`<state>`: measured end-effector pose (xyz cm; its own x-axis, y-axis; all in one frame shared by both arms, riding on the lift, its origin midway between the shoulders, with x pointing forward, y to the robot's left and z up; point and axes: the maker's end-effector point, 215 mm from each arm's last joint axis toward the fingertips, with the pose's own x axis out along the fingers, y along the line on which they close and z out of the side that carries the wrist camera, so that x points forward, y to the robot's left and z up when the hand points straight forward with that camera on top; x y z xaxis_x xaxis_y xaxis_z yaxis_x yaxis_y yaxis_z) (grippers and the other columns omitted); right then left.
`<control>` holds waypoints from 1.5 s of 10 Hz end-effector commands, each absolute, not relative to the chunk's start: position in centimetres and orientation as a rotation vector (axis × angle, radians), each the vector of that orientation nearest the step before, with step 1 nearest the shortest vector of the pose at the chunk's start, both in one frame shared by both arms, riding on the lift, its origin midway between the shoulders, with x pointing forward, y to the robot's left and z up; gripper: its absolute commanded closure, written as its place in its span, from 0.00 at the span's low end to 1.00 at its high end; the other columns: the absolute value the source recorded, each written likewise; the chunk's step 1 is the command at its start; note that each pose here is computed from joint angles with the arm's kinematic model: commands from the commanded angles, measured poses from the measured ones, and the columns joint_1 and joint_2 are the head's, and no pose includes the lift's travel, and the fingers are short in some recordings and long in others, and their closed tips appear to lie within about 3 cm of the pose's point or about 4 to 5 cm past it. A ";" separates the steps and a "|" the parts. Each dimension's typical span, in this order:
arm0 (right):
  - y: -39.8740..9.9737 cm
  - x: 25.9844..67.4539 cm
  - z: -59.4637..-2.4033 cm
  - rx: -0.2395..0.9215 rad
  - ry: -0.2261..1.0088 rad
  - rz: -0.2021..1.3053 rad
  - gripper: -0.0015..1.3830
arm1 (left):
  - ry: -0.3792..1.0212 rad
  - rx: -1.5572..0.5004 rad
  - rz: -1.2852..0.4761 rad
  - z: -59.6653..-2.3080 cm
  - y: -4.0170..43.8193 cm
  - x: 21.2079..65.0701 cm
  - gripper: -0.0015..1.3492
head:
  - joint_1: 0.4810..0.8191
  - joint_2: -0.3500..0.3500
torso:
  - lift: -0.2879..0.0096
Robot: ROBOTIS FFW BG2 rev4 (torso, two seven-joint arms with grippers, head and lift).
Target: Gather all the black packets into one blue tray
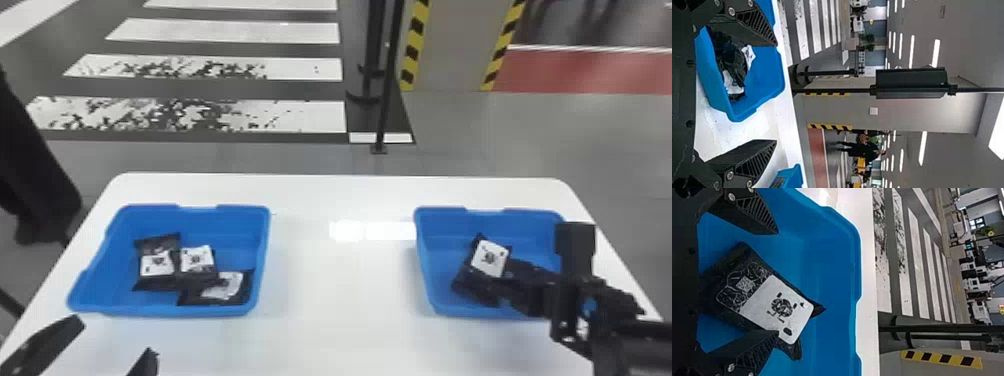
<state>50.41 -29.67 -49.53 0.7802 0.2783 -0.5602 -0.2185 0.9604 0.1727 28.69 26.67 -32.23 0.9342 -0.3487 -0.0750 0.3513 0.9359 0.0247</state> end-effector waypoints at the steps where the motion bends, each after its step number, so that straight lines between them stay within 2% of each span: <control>1: -30.8 51.1 -50.1 0.084 0.640 0.250 0.09 | 0.073 0.038 -0.359 -32.3 26.7 28.8 0.12 | 0.63 0.45 | 0.60; 4: -31.5 50.1 -52.4 0.094 0.717 0.229 0.11 | 0.082 0.035 -0.363 -32.9 26.7 28.9 0.12 | 0.63 0.41 | 0.60; 5: -31.5 49.7 -52.9 0.102 0.737 0.225 0.22 | 0.080 0.035 -0.365 -32.8 26.6 28.9 0.12 | 0.63 0.40 | 0.60; 6: -31.5 49.7 -53.1 0.103 0.744 0.226 0.47 | 0.080 0.035 -0.364 -32.8 26.7 29.0 0.12 | 0.63 0.40 | 0.60; 8: -31.7 49.9 -52.9 0.102 0.744 0.220 0.68 | 0.082 0.034 -0.366 -33.0 26.6 29.0 0.12 | 0.63 0.40 | 0.60; 10: -32.0 50.2 -52.4 0.088 0.731 0.211 0.93 | 0.080 0.034 -0.368 -32.9 26.6 29.1 0.12 | 0.63 0.39 | 0.60; 12: -33.4 50.9 -50.4 0.049 0.660 0.187 0.92 | 0.081 0.035 -0.378 -32.9 26.3 29.2 0.12 | 0.63 0.39 | 0.60; 15: -35.2 49.2 -44.0 -0.057 0.550 0.134 0.92 | 0.086 0.028 -0.393 -33.1 26.0 29.6 0.12 | 0.63 0.33 | 0.60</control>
<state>49.67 -35.21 -45.52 0.8310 0.1214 -0.5428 -0.1385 0.9903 0.0094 29.52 25.97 -33.05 0.9204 -0.3809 -0.0886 0.3833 0.9236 0.0109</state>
